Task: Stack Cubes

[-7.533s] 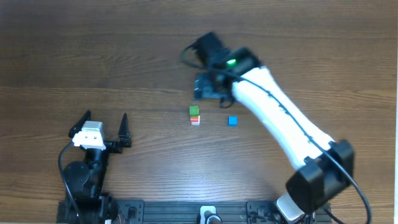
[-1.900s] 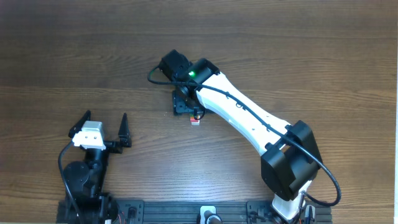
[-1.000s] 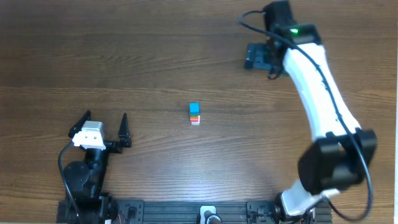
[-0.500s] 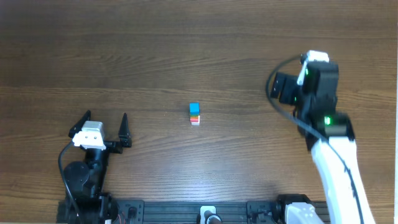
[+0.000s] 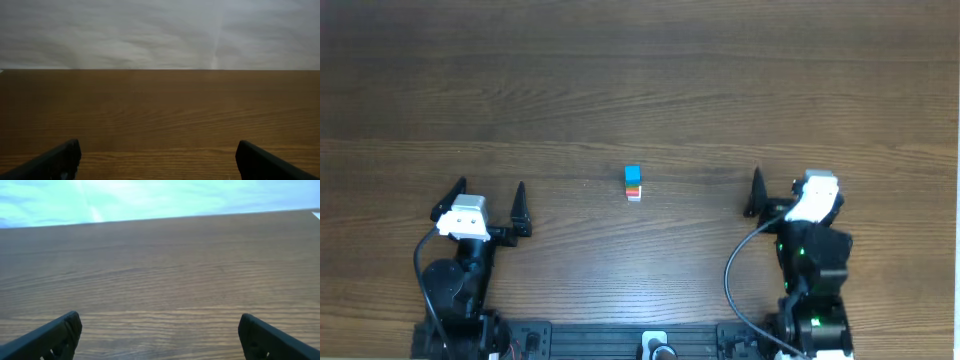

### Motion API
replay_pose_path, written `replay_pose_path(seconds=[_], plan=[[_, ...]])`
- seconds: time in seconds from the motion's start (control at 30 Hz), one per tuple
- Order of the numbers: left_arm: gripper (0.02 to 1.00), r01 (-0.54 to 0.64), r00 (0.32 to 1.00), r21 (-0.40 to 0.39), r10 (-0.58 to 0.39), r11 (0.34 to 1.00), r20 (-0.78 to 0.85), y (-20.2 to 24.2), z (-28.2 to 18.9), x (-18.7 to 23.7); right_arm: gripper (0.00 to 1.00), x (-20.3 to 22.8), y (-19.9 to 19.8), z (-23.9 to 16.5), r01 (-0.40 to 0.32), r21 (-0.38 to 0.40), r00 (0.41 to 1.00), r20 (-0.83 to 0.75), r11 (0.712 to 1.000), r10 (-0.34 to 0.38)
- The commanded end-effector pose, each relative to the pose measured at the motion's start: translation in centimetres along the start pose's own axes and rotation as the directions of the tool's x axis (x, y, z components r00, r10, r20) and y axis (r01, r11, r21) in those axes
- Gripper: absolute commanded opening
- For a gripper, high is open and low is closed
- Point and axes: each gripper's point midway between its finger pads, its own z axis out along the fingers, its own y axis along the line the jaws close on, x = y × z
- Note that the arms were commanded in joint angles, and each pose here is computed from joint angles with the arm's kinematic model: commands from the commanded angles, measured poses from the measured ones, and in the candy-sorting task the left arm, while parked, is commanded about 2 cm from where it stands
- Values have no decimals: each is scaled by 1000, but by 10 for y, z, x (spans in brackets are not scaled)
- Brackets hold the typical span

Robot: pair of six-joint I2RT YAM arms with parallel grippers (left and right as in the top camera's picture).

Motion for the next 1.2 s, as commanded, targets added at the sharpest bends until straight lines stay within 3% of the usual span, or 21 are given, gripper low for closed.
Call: replay_pose_path(seconds=[0.03,0.43,0.73,0.97,1.2], plan=[[1000,11,1000,14,-11,1000,-5,-3,0,3,993,9,9,-7,19,-56,998,54,998,-16],[1000,11,1000,15,-11,1000,-5,-3,0,3,991,33,7,-7,27,-52,998,53,998,-24],[998,11,1000,14,-11,1000,-5,-3,0,3,993,32,6,-8,26,-49,998,60,998,-23],[1000,11,1000,15,-11,1000,-4,-3,0,3,991,8,7,-16,27,-54,986,168,998,-18],[998,11,1000,15,-11,1000,-5,-3,0,3,991,13,7,-15,27,-52,989,148,998,-19]])
